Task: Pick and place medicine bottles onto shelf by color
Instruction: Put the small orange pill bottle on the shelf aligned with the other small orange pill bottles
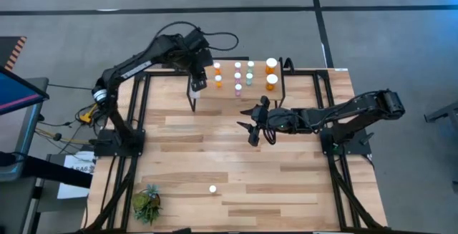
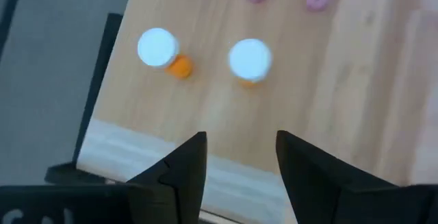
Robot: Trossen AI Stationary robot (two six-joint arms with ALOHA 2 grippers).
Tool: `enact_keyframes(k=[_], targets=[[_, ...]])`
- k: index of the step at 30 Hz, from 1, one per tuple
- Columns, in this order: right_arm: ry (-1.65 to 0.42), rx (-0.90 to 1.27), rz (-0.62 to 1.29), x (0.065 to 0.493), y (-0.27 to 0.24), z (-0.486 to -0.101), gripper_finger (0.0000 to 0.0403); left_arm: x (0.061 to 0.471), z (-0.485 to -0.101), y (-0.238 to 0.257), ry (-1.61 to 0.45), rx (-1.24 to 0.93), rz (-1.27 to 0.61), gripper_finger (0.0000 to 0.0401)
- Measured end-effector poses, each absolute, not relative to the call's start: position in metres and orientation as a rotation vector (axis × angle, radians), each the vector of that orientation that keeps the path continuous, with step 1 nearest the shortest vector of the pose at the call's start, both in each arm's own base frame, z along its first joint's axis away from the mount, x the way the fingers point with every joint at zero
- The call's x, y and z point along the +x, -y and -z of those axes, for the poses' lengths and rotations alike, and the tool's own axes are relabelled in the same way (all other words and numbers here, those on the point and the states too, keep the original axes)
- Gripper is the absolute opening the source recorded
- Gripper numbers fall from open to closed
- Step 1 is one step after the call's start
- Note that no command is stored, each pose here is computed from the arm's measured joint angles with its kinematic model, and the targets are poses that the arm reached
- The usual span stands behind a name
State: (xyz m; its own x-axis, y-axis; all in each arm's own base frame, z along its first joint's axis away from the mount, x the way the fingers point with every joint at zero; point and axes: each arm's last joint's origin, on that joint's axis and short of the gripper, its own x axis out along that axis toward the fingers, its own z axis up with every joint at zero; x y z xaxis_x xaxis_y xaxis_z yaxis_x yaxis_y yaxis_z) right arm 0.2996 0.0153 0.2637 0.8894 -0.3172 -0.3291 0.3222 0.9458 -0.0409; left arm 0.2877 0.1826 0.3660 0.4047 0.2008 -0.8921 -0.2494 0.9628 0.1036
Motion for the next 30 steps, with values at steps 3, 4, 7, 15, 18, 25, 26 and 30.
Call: enact_keyframes(k=[3, 4, 7, 15, 18, 25, 26, 30], targets=[[-0.336, 0.038, 0.335, 0.3, -0.016, -0.264, 0.0217, 0.279, -0.383, -0.165, -1.042, -0.059, -0.249, 0.0163], [-0.337, 0.04, 0.332, 0.299, -0.017, -0.263, 0.0216, 0.276, -0.386, -0.156, -1.015, -0.051, -0.223, 0.0163], [-0.348, 0.035, 0.32, 0.298, -0.021, -0.263, 0.0216, 0.273, -0.385, -0.124, -0.951, -0.012, -0.129, 0.0163], [-0.305, 0.031, 0.359, 0.281, -0.033, -0.28, 0.0216, 0.266, -0.331, -0.019, -0.838, 0.008, 0.112, 0.0163], [-0.28, 0.033, 0.365, 0.274, -0.036, -0.288, 0.0216, 0.266, -0.307, 0.021, -0.842, 0.014, 0.173, 0.0163], [-0.262, 0.022, 0.402, 0.258, -0.046, -0.299, 0.0216, 0.273, -0.277, 0.096, -0.84, 0.026, 0.276, 0.0169], [-0.253, 0.025, 0.408, 0.256, -0.048, -0.301, 0.0216, 0.275, -0.274, 0.103, -0.841, 0.031, 0.287, 0.0174], [-0.228, 0.027, 0.409, 0.25, -0.056, -0.306, 0.0216, 0.283, -0.254, 0.124, -0.886, 0.05, 0.29, 0.0207]])
